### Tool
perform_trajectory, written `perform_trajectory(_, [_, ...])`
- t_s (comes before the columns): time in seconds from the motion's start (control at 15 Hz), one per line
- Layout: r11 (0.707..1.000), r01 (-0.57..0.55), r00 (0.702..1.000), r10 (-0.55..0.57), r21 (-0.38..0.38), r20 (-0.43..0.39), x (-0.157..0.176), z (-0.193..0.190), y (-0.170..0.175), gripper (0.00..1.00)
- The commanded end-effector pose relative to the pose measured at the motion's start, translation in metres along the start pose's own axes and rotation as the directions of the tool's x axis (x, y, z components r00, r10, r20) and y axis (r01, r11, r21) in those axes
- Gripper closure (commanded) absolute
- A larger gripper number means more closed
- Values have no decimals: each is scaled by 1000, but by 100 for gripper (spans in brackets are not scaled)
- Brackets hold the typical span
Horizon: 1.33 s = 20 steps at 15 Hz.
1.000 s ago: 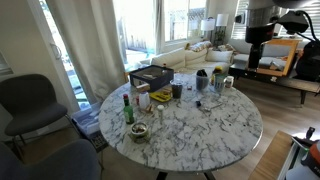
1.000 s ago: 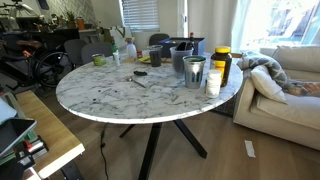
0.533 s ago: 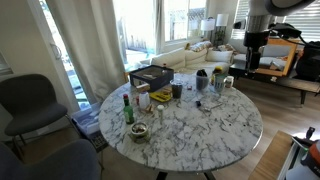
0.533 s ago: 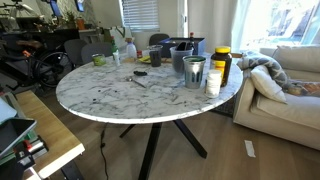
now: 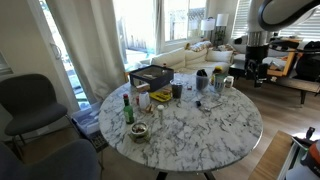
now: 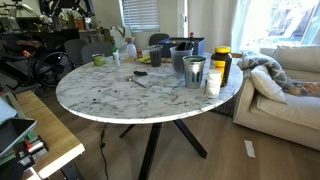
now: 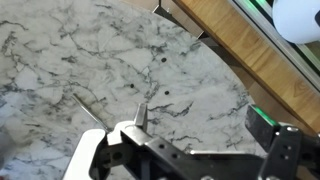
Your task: Put the spoon in the large plastic cup
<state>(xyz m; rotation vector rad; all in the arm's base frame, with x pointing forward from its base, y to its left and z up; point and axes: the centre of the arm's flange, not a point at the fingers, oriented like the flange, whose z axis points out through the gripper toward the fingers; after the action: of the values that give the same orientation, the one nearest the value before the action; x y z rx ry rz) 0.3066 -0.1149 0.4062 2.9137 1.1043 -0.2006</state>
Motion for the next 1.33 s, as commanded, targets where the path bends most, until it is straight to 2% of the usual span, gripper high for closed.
perform_trajectory(0.0, [1000,2,1000,-2,-5,0,1,-1,-1,0])
perform_trajectory(0.07, [1000,1,999,-2,-17,-37,1,-3,-2,0])
perform_trajectory(0.13, [997,-29,994,21,-71,-107,5,4,6,0])
perform_trajectory(0.2, [989,-40,990,21,-140,-137,10,10,16,0])
perform_trajectory(0.33, [973,-83,973,32,-217,-226,18,19,39,0])
perform_trajectory(0.47, [972,-98,959,34,-215,-282,22,22,56,0])
perform_trajectory(0.6, [984,-91,957,43,-156,-289,22,35,71,0])
perform_trajectory(0.73, [997,-40,964,20,-68,-264,21,58,82,0])
perform_trajectory(0.8, [998,-27,971,13,-55,-237,20,71,85,0])
perform_trajectory(0.93, [999,-28,983,19,-43,-183,20,86,89,0])
perform_trajectory(1.0, [997,-40,973,25,-62,-230,13,69,69,0])
perform_trajectory(1.27, [998,-36,983,28,-41,-181,18,84,79,0])
